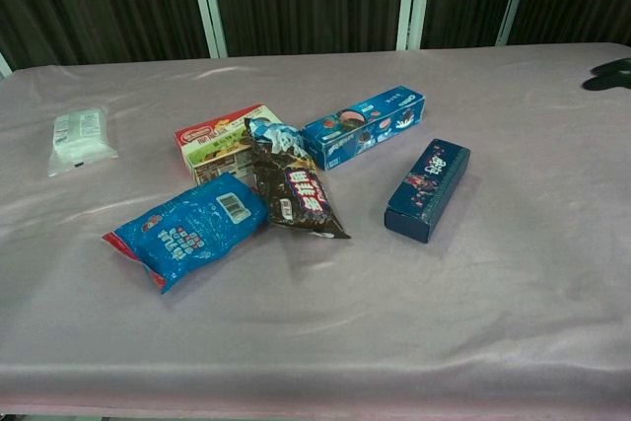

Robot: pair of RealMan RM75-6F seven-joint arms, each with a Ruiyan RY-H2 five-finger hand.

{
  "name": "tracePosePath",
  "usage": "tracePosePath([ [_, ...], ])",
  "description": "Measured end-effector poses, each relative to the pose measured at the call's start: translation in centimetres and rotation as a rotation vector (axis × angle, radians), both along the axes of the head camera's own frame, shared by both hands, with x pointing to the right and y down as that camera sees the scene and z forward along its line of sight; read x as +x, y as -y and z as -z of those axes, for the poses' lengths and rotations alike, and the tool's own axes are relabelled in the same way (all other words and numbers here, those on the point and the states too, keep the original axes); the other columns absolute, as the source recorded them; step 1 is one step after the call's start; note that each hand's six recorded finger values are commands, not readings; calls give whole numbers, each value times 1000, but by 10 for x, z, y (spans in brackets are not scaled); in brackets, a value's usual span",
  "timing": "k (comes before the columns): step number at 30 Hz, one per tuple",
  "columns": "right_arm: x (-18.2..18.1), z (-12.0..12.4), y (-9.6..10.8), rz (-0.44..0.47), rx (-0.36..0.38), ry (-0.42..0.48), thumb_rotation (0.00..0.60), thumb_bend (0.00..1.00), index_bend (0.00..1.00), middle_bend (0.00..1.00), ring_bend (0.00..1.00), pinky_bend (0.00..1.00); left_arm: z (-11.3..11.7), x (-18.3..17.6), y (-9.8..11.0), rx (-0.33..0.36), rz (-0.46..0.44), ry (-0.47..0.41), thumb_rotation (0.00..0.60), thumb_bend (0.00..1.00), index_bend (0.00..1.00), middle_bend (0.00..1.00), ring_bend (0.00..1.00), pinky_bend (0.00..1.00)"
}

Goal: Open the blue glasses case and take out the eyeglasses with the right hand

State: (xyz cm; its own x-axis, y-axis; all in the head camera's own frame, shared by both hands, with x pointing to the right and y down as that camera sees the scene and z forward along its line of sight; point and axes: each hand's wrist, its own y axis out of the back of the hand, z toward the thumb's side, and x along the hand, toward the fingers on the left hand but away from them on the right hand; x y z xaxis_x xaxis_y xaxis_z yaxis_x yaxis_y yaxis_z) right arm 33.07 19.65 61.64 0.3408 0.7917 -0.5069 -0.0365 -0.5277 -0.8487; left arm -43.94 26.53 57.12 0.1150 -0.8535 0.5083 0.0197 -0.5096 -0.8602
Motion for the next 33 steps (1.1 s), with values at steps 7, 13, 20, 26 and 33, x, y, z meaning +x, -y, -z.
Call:
tracePosePath([
  [7,-61,-29,35,87,-65,-33,600,470,296,0,0,0,1,-1,-1,2,-2,-2,600,456,0,50,47,143],
  [13,-107,-48,45,121,-124,-34,600,497,338,0,0,0,3,-3,-1,5,3,-4,600,457,0,50,47,142],
  [20,-144,-68,42,139,-184,-32,600,497,340,0,0,0,2,-2,-1,-1,-3,-3,600,457,0,50,47,142],
  [26,-162,-83,38,141,-244,-47,600,497,340,0,0,0,2,-3,0,3,-1,0,600,457,0,51,47,142],
  [33,-171,-94,29,180,-279,-103,600,497,349,0,0,0,3,-4,1,4,3,-2,600,458,0,52,47,143],
])
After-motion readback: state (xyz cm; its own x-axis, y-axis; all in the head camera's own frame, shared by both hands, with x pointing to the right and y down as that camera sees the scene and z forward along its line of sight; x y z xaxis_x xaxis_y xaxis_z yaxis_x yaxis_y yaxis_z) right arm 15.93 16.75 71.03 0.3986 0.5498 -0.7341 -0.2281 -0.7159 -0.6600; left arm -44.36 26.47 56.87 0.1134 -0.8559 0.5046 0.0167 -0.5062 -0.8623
